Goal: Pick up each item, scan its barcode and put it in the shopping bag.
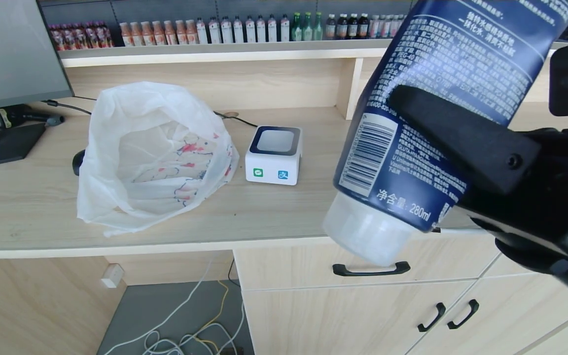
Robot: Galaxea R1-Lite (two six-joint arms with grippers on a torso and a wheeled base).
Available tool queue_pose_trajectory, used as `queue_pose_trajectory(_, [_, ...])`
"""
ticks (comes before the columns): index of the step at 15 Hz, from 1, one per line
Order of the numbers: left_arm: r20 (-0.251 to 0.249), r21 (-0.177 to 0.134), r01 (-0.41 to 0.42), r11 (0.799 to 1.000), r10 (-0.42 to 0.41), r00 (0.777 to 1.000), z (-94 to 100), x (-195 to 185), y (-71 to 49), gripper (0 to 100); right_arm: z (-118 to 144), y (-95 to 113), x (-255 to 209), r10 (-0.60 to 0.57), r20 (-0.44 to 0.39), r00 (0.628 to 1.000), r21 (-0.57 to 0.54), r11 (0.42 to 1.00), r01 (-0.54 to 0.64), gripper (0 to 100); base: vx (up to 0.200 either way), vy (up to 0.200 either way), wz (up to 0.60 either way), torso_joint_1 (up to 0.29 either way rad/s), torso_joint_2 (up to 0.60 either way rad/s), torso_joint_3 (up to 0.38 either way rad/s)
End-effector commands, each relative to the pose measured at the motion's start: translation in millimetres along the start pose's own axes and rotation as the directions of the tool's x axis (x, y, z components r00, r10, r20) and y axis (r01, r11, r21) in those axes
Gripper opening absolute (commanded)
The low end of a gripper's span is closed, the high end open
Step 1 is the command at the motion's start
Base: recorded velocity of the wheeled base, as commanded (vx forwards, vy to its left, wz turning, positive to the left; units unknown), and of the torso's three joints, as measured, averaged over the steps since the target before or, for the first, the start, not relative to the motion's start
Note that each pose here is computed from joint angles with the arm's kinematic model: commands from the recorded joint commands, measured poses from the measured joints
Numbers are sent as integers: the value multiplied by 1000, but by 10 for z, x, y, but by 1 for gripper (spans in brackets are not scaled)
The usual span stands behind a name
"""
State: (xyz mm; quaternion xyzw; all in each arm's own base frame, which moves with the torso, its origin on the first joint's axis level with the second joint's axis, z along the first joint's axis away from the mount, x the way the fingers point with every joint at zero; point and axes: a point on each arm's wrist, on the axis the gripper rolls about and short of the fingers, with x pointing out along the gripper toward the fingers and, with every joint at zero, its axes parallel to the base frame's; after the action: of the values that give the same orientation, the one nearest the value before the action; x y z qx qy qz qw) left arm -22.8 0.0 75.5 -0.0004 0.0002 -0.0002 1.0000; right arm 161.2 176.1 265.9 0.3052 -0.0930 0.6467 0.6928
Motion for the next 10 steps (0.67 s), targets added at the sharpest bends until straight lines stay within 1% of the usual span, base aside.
queue_pose_trajectory(1, [0,-1,0,1000,0,1000,0,0,0,0,-90,-69,-17,-24,-27,999,24,999,25,0,0,0,0,0,0,0])
queue_pose_trajectory(10, [0,-1,0,1000,0,1000,0,0,0,0,-78,-65,-52,-30,-29,999,18,999,30,0,0,0,0,0,0,0])
